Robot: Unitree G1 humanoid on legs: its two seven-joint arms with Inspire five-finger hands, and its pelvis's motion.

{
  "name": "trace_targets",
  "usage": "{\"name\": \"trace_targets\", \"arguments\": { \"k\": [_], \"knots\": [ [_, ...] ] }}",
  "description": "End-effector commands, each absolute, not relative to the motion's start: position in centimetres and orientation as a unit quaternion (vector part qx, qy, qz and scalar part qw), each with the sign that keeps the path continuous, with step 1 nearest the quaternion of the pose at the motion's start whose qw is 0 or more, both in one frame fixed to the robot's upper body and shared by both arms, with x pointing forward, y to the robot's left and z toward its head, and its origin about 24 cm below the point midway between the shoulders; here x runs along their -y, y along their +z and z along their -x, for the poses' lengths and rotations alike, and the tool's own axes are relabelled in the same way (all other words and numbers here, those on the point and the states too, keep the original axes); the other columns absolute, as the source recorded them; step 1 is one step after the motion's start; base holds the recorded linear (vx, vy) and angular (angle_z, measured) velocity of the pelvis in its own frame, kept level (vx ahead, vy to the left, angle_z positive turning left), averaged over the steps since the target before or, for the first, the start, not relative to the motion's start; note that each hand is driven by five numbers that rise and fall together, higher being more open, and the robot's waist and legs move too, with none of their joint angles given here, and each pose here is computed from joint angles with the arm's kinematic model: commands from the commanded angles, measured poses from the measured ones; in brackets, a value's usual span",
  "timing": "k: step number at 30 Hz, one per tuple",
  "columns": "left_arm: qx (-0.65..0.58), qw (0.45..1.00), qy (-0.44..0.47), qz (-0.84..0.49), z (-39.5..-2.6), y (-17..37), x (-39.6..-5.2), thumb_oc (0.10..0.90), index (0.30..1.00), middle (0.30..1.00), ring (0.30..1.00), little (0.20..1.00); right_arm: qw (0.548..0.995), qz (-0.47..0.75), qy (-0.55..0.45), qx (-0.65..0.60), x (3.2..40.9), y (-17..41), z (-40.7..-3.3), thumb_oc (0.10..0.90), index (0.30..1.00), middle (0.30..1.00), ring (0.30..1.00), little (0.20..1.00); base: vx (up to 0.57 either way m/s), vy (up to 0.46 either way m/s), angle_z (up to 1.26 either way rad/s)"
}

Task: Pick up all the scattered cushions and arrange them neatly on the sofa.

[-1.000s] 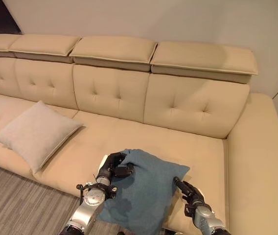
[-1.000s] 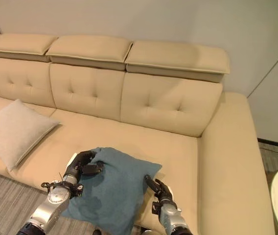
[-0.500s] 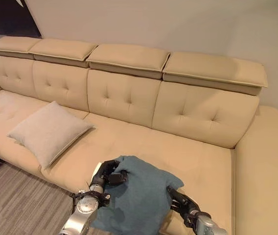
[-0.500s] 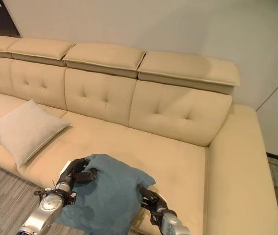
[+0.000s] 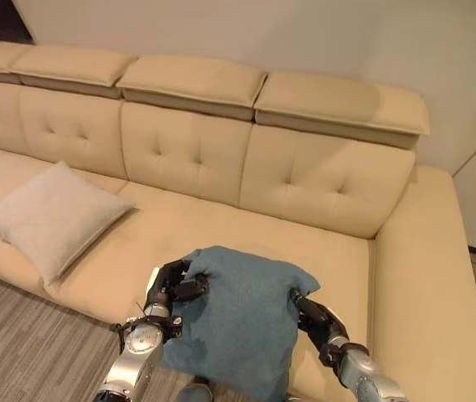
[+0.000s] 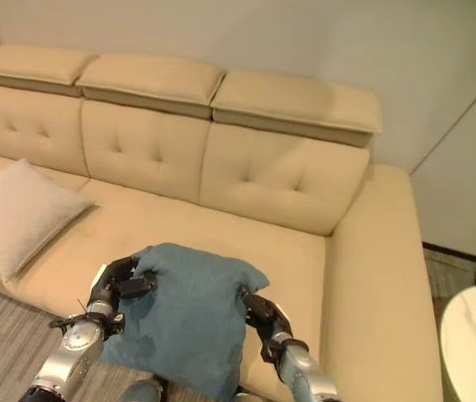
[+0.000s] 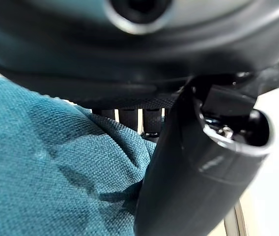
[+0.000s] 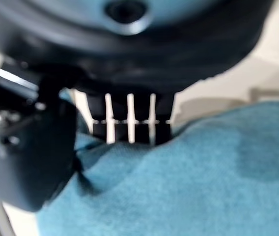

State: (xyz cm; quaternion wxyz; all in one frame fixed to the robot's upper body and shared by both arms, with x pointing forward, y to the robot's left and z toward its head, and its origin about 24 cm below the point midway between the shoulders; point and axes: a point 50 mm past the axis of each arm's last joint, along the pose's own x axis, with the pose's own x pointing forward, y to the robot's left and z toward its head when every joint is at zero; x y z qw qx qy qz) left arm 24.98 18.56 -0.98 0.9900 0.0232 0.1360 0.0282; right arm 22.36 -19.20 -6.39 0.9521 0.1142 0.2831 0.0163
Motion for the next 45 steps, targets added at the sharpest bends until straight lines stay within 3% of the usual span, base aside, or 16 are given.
{"name": "trace_targets", "arguments": {
  "k": [1,14,21,28,37,45],
  "knots": [
    [0.076,0.997,-0.002,-0.009,-29.0,7.5,-17.1,0.4,0.3,0.3,0.3,0.3,0.973,-0.168,0.145,-0.057,12.4,2.5,-28.0,0.4,0.3,0.3,0.3,0.3,0.24,0.234,-0.48],
    [0.093,0.991,-0.039,-0.084,-29.3,8.4,-16.9,0.4,0.3,0.3,0.3,0.3,0.989,-0.085,0.107,0.05,14.4,7.1,-29.3,0.4,0.3,0.3,0.3,0.3,0.17,0.229,-0.32],
    [0.252,0.956,-0.024,-0.146,-34.2,17.9,-14.9,0.4,0.3,0.3,0.3,0.3,0.978,0.002,0.061,0.201,14.1,16.5,-34.5,0.4,0.3,0.3,0.3,0.3,-0.15,0.056,-0.3],
    [0.414,0.898,0.029,-0.147,-35.9,29.7,-13.0,0.4,0.3,0.3,0.3,0.3,0.916,0.063,-0.024,0.395,14.6,31.2,-36.0,0.4,0.3,0.3,0.3,0.3,-0.14,0.02,0.01],
    [0.485,0.869,0.072,-0.064,-35.5,36.6,-11.5,0.4,0.3,0.3,0.3,0.3,0.856,0.086,-0.091,0.502,13.4,40.2,-34.5,0.4,0.3,0.3,0.3,0.3,-0.05,-0.004,-0.06],
    [0.519,0.839,0.136,-0.088,-35.0,39.2,-12.2,0.4,0.3,0.3,0.3,0.3,0.839,0.099,-0.118,0.522,12.7,41.9,-34.2,0.4,0.3,0.3,0.3,0.3,-0.01,-0.004,0.04]
  ]
}}
